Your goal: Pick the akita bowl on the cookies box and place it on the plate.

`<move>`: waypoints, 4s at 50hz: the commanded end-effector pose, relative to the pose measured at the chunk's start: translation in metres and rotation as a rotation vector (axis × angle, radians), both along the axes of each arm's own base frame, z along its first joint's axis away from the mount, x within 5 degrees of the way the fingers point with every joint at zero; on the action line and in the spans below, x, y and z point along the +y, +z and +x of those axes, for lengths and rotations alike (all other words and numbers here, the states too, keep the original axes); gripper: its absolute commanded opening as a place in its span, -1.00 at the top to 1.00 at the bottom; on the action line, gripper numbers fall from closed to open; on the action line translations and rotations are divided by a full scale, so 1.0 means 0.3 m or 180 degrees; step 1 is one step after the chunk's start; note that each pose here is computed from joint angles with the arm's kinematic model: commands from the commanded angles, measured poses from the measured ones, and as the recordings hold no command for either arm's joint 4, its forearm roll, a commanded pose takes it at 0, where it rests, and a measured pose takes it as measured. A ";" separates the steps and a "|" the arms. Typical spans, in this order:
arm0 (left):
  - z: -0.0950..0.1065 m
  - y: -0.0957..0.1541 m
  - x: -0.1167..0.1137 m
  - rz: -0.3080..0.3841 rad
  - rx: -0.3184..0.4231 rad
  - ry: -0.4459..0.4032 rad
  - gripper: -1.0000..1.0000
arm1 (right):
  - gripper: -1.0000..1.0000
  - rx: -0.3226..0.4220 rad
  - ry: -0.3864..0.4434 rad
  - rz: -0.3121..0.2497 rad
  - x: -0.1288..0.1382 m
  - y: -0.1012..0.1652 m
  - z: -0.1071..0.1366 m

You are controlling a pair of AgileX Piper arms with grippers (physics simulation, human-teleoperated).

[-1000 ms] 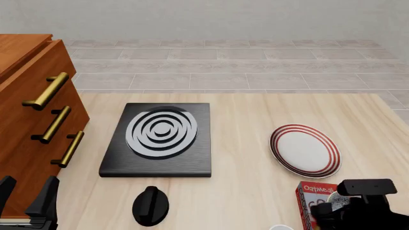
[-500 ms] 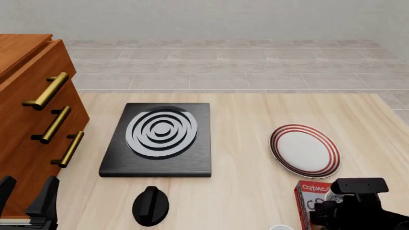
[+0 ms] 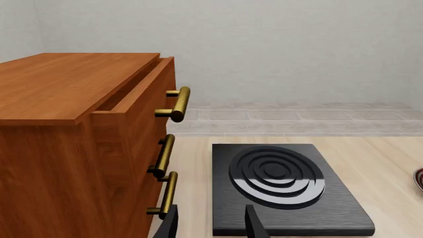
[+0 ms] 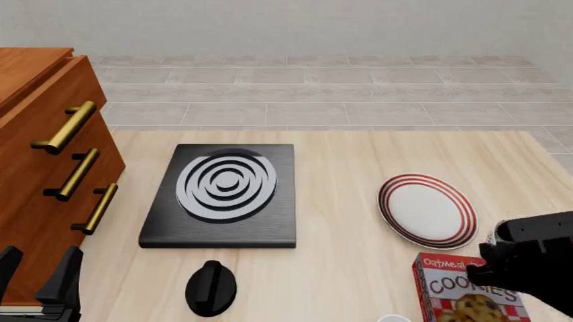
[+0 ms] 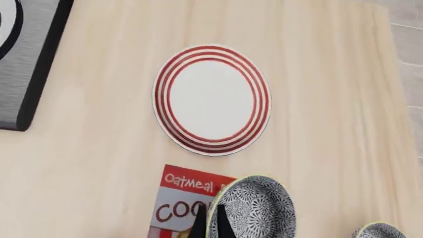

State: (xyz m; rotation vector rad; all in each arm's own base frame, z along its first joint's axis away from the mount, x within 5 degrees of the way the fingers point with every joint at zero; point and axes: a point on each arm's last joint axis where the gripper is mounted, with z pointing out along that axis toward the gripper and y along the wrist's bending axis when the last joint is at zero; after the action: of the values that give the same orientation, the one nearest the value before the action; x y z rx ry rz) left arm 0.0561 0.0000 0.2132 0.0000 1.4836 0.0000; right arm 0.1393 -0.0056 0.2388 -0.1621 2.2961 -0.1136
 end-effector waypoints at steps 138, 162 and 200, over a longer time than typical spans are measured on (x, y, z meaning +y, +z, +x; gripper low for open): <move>0.000 0.000 0.000 0.0000 0.0000 0.0000 -1.00 | 1.00 -0.0774 0.0948 -0.0804 0.085 0.018 0.363; 0.000 0.000 0.000 0.0000 0.0000 0.0000 -1.00 | 1.00 -0.0692 0.0958 -0.0782 0.090 -0.050 0.390; 0.000 0.000 0.000 0.0000 0.0000 0.0000 -1.00 | 1.00 -0.0616 0.1061 -0.1040 0.068 -0.133 0.420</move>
State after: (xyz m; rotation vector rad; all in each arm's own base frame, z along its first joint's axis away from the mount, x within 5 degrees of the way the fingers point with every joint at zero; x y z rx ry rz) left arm 0.0561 0.0000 0.2132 0.0000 1.4836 0.0000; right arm 0.2620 0.0147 0.2025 -0.6291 2.0303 -0.2934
